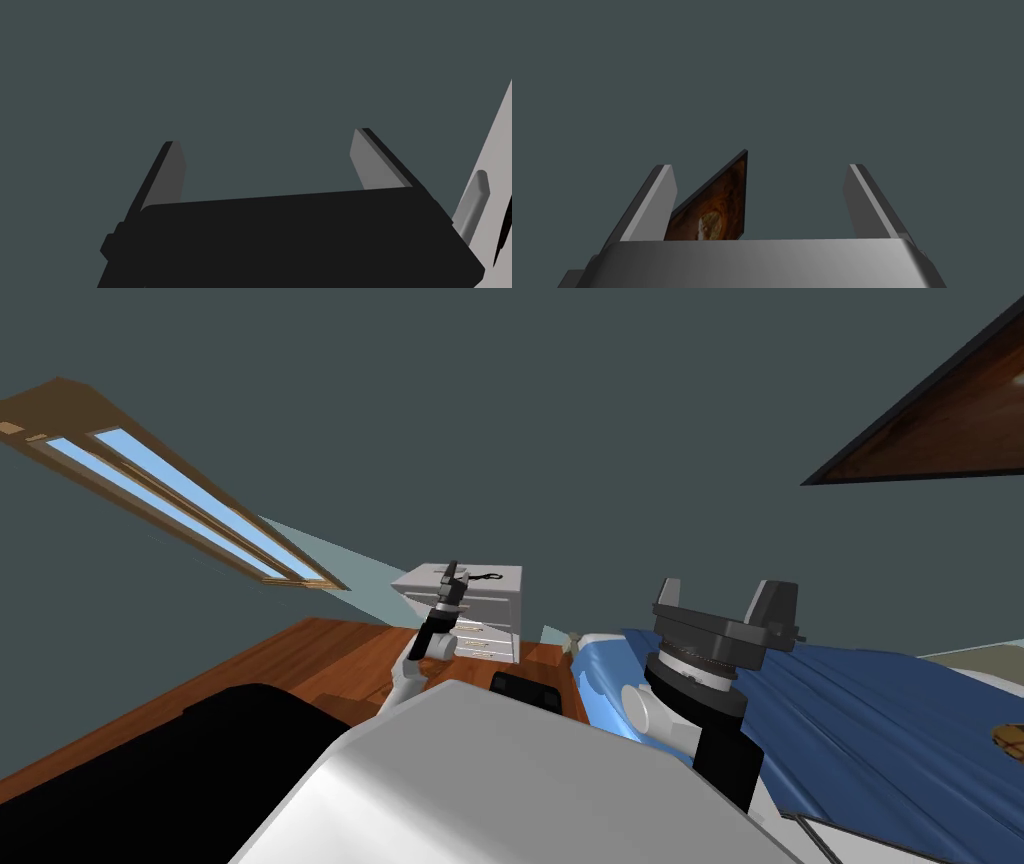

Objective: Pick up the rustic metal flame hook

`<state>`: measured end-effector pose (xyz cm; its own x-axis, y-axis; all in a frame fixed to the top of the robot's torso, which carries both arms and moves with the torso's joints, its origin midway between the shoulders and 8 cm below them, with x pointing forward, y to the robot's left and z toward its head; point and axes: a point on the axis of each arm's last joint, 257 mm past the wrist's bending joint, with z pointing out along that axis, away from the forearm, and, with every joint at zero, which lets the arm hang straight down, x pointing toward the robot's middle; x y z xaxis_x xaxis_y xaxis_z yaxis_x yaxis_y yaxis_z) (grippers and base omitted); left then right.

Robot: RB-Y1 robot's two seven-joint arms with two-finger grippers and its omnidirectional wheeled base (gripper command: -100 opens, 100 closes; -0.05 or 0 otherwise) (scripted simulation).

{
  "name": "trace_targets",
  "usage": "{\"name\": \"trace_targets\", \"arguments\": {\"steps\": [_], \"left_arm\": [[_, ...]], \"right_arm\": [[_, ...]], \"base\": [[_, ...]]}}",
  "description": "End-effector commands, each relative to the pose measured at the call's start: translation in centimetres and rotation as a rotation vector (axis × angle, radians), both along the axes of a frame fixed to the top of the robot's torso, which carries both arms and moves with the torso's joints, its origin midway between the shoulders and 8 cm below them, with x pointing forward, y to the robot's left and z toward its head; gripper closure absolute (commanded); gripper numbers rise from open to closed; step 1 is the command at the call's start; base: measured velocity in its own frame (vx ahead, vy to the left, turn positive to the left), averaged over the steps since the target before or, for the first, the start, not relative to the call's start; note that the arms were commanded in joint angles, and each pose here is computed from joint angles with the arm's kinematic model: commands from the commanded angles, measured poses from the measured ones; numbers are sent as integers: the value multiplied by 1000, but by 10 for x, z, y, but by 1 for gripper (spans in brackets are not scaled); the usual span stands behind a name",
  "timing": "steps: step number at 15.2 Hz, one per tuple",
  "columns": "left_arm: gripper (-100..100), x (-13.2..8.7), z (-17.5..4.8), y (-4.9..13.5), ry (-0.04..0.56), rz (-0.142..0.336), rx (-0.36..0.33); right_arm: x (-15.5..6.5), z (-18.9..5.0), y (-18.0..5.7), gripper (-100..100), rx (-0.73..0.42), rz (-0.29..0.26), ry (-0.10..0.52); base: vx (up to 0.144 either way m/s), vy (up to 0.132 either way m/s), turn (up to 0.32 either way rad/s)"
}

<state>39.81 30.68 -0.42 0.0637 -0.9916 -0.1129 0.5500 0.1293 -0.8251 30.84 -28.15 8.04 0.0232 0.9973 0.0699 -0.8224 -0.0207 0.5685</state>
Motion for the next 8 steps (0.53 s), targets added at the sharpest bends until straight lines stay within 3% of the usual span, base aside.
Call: {"name": "trace_targets", "arguments": {"steps": [1,3,4,8], "left_arm": [[-100,16,-4,1,40,-36,-12],[-100,19,-10,2,68,-33,-12],[-100,31,-10,3,91,-60,-19],[-100,48,-20,6,158,-80,-29]], "right_arm": [[0,0,0,0,0,0,0],[0,0,0,0,0,0,0],[0,0,0,0,0,0,0],[0,0,0,0,0,0,0]], "base": [[3,11,-82],[5,11,-48],[6,10,-52],[4,11,-54]]}}
